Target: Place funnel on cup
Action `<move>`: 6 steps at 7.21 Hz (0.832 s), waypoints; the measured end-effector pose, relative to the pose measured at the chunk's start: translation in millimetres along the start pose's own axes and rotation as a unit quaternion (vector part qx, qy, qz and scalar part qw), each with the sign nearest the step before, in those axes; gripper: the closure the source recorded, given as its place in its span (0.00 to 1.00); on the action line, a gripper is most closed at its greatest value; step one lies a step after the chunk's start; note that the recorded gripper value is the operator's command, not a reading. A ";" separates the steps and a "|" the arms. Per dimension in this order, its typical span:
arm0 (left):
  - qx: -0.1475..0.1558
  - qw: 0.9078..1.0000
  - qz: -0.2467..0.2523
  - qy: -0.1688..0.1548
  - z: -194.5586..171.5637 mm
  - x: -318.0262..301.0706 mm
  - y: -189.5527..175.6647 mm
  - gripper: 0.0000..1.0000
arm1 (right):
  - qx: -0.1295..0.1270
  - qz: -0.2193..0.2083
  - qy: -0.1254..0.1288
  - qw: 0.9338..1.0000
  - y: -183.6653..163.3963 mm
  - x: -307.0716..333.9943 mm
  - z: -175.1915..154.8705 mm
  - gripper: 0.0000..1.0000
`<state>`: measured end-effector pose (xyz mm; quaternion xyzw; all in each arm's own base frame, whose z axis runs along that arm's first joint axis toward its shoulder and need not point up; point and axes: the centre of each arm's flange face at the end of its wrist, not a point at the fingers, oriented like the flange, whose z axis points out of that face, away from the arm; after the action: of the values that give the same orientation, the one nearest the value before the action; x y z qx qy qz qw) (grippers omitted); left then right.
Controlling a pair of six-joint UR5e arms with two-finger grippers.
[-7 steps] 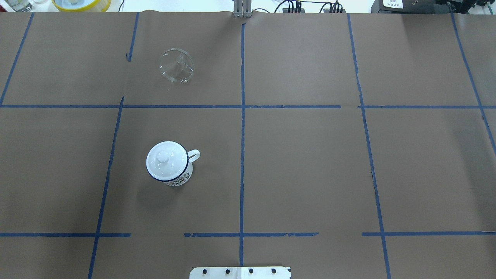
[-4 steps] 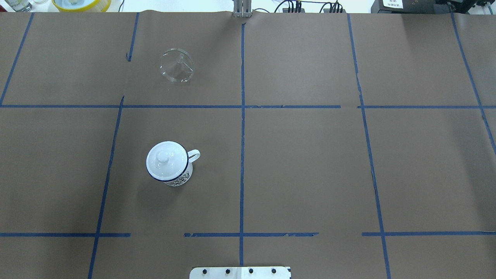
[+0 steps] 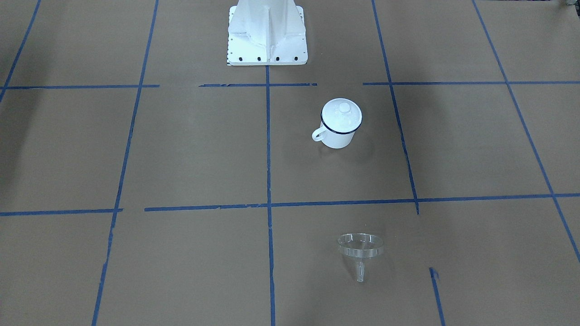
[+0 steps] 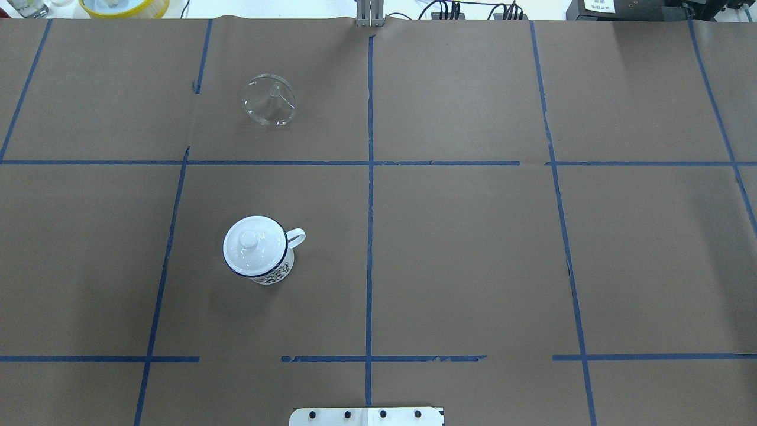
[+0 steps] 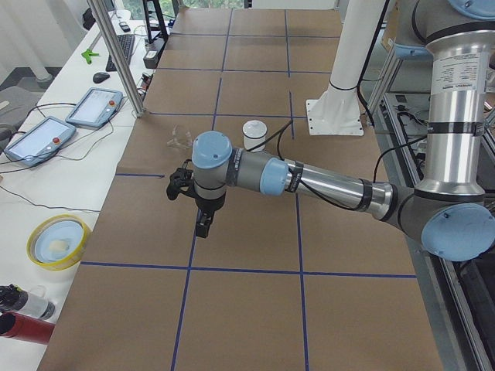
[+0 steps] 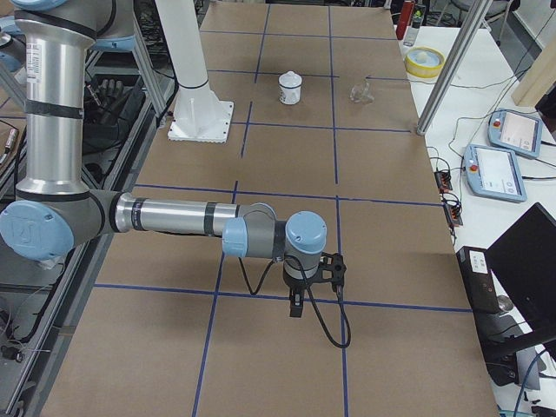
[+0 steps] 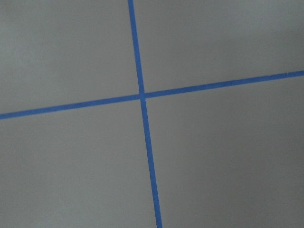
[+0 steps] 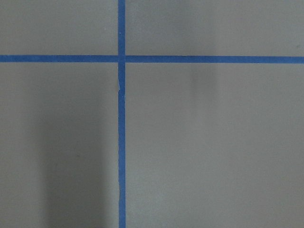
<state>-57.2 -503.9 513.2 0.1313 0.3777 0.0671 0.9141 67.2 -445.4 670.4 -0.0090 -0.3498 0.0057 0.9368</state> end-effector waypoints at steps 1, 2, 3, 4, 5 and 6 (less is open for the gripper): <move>0.027 1.000 0.014 0.001 -17.1 16.6 -28.6 0.00 | 0.000 0.000 0.000 1.000 0.0 0.0 0.0 0.00; 0.055 0.998 0.004 0.004 -32.3 31.6 -43.1 0.00 | 0.000 0.000 0.000 1.000 0.0 -0.1 -0.1 0.00; 0.081 0.996 -0.016 0.015 -39.2 51.0 -52.1 0.00 | 0.000 0.000 0.000 1.000 0.0 -0.1 -0.2 0.00; 0.089 0.995 -0.008 0.040 -28.9 84.1 -59.4 0.00 | 0.000 0.000 0.000 1.000 0.0 -0.2 -0.2 0.00; 0.069 0.995 -0.003 0.075 -3.2 134.1 -62.9 0.00 | 0.000 0.000 0.000 1.000 -0.1 -0.3 -0.3 0.00; 0.050 0.994 -0.026 0.091 18.9 190.6 -62.4 0.00 | 0.000 0.000 0.000 1.000 -0.1 -0.2 -0.2 0.00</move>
<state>92.2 -524.8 379.6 0.1603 0.4657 0.0366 0.8695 67.2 -445.4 670.1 -0.0087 -0.3498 0.0056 0.9368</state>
